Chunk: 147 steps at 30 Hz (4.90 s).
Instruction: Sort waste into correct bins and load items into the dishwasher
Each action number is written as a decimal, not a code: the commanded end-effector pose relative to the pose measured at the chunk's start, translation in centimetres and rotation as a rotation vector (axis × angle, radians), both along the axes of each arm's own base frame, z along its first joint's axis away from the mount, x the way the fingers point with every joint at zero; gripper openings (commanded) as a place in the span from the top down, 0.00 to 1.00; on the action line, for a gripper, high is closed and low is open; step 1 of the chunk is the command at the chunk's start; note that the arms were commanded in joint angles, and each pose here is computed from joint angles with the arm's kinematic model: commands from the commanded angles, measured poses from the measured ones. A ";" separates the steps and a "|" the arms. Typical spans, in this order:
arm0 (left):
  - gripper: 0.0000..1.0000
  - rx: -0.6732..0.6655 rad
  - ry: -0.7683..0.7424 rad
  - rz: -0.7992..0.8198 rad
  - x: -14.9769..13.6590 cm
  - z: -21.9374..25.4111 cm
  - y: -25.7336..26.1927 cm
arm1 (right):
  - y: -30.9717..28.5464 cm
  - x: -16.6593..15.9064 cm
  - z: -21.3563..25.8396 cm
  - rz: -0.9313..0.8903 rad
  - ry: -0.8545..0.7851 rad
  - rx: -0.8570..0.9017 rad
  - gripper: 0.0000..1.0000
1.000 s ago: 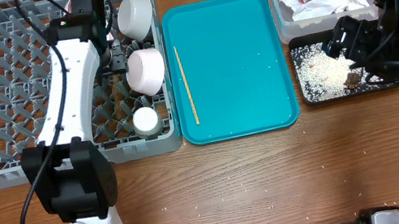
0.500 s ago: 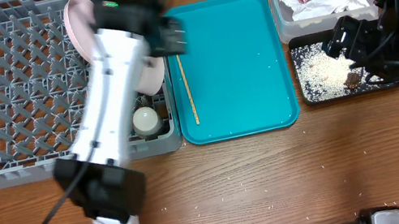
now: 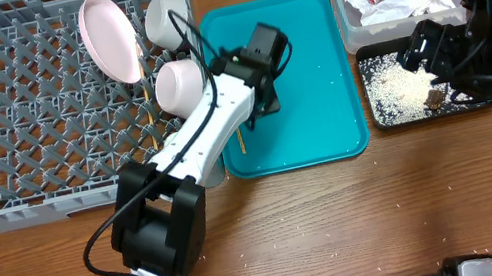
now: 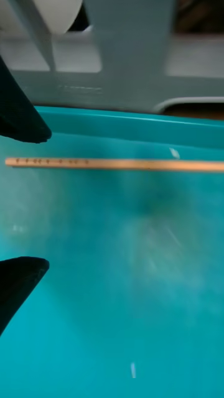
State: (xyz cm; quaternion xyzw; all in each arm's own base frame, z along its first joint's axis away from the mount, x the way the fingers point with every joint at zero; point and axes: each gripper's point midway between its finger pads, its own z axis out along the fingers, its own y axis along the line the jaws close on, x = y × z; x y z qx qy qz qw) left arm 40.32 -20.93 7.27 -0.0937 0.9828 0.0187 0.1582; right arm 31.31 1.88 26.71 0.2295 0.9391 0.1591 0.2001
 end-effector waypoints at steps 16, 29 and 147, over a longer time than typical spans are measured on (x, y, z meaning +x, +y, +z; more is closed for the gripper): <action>0.42 0.005 -0.037 0.055 0.2 -4.5 1.9 | -0.2 0.2 0.5 -0.004 -0.020 -0.012 0.00; 0.45 0.035 -0.002 0.071 0.2 -7.8 2.1 | -0.2 0.2 0.5 -0.004 -0.020 -0.012 0.00; 0.39 -0.097 -0.542 -0.138 -6.3 32.7 16.2 | -0.2 0.2 0.5 -0.004 -0.020 -0.013 0.00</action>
